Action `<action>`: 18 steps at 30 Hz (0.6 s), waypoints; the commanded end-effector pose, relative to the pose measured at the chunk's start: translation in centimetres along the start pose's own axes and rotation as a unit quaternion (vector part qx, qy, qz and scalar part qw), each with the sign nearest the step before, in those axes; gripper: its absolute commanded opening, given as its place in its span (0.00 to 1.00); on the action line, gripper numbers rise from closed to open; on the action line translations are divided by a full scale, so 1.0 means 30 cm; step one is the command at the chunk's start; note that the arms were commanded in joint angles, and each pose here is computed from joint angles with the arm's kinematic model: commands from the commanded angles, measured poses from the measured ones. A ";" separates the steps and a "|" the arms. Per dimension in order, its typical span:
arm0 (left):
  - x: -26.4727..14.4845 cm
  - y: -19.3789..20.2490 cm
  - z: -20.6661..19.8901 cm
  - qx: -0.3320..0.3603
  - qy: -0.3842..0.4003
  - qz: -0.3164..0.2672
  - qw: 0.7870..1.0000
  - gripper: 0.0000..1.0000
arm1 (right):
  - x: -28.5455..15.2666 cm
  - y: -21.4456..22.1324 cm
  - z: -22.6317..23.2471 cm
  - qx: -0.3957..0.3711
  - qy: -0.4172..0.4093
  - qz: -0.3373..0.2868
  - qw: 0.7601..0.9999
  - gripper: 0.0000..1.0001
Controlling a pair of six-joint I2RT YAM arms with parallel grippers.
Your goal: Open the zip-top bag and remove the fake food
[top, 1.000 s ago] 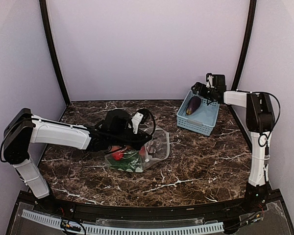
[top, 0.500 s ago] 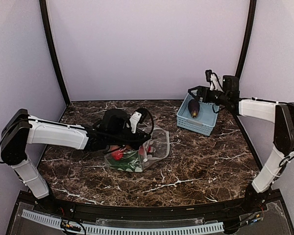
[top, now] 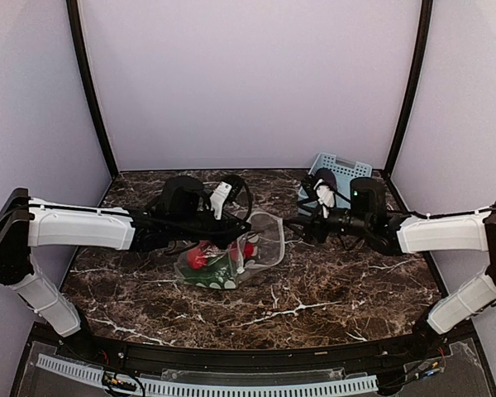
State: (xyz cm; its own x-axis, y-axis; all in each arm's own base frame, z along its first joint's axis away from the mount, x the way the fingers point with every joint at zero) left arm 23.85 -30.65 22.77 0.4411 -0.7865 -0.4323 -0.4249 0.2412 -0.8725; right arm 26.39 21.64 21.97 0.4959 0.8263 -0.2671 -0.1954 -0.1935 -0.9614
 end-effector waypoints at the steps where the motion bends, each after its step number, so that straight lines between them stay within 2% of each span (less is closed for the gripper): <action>1: -0.050 -0.008 -0.017 0.003 0.025 -0.001 1.000 0.01 | 0.024 0.024 0.098 -0.119 0.021 0.002 0.993 0.69; 5: -0.057 -0.008 -0.026 0.003 0.043 0.003 0.999 0.01 | 0.076 0.063 0.161 -0.167 0.023 0.031 0.985 0.58; 11: -0.053 0.004 -0.034 -0.004 0.066 0.015 0.998 0.01 | 0.151 0.098 0.214 -0.233 0.031 0.042 0.971 0.48; 18: -0.065 -0.002 -0.020 -0.025 0.082 0.010 0.996 0.01 | 0.280 0.163 0.201 -0.288 0.071 0.059 0.953 0.32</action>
State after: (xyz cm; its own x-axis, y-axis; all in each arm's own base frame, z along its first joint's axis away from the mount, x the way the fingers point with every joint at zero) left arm 22.96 -30.27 22.95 0.3301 -0.8399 -0.4307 -0.4586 0.2561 -0.8510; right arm 22.93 29.10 15.23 0.5252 0.7391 -0.4217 0.1275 -0.5583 -0.8197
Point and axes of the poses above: each gripper's point midway between its finger pads, its own x axis out along the fingers, its own z axis along the line the jaws close on, y = z × x, the point moved 10 cm from there along -x, back along the fingers, and after that the axes turned 4 degrees about x, right-handed, at the moved point
